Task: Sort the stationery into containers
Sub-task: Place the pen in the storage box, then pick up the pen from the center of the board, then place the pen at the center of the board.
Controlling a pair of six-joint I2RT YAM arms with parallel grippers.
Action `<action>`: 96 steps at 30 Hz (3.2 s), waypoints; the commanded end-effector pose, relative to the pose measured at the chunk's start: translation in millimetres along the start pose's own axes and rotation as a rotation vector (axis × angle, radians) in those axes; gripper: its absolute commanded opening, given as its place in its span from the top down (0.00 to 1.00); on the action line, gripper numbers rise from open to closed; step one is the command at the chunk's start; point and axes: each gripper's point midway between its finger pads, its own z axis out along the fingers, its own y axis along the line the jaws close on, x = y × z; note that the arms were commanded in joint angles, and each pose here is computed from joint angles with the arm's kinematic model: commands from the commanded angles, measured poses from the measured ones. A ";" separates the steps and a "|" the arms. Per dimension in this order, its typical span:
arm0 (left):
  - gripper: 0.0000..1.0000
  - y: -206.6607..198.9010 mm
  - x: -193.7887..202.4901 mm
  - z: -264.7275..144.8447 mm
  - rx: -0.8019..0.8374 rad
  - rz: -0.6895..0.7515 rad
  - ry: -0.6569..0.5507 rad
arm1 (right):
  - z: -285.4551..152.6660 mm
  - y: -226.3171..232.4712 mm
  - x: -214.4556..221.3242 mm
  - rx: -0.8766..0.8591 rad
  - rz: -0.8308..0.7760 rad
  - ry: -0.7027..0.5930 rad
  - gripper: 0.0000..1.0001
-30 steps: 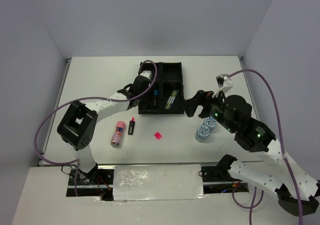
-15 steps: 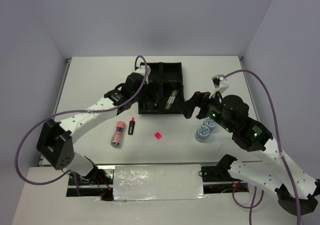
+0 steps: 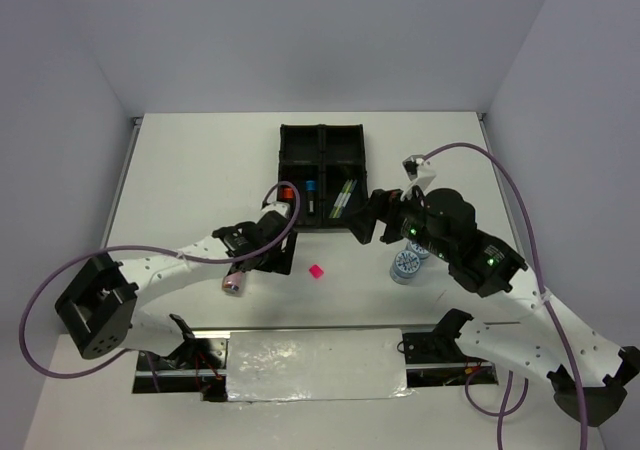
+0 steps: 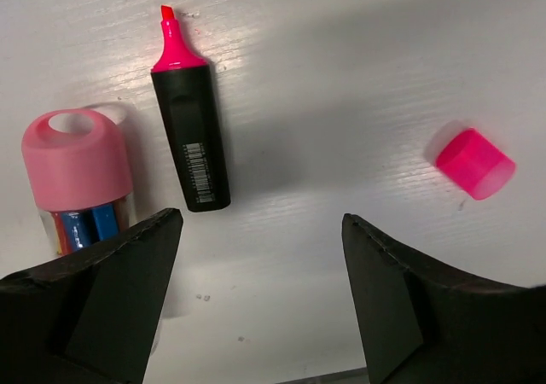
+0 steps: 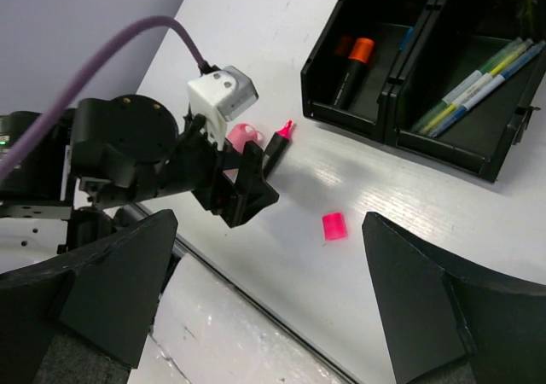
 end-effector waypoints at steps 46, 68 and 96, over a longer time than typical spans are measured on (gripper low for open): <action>0.28 38.7 -29.4 20.6 -0.346 -0.418 -0.059 | 27.3 14.2 20.2 -0.121 -0.019 0.053 0.05; 0.31 41.2 -24.3 44.7 -0.408 -0.582 -0.092 | 20.4 19.9 18.4 -0.161 -0.068 0.050 0.05; 0.87 2.8 56.5 39.5 -0.231 -0.522 0.047 | 20.8 21.1 15.7 -0.162 -0.088 0.052 0.05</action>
